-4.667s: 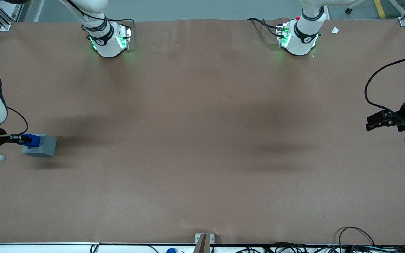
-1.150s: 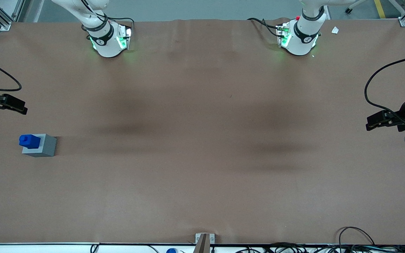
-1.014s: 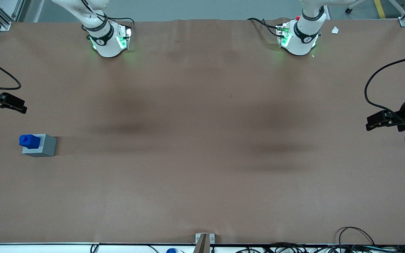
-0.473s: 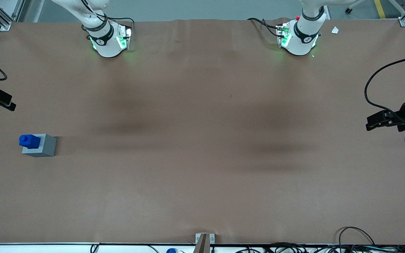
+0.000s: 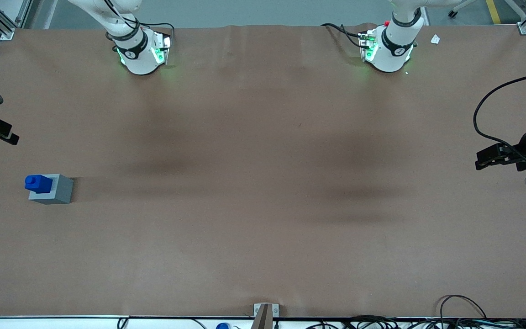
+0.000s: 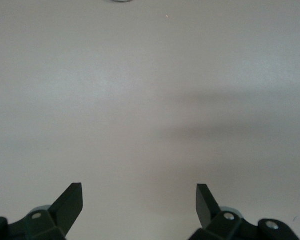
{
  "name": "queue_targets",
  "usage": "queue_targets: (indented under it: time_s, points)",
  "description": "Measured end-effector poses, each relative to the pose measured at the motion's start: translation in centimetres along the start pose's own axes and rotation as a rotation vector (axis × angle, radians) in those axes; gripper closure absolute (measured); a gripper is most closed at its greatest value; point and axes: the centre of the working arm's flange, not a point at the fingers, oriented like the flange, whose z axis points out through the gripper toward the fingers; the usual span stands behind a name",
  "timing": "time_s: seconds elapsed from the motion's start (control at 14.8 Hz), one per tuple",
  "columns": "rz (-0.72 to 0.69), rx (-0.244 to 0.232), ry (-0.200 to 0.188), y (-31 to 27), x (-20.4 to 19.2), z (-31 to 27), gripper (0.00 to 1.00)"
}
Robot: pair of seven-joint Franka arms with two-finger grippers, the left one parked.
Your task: Insert blue part into gray base with right arm
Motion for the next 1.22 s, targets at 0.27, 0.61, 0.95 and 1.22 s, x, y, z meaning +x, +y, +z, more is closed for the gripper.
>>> queue_targets:
  time_s: [0.27, 0.61, 0.95, 1.22]
  points:
    - [-0.001, -0.005, 0.000, 0.0, 0.0, 0.0, 0.00]
    - [0.000, -0.054, -0.002, 0.5, 0.0, 0.0, 0.00]
    - [-0.004, -0.053, -0.002, -1.5, 0.0, 0.1, 0.00]
    - [-0.011, -0.056, -0.002, -2.7, 0.0, 0.1, 0.00]
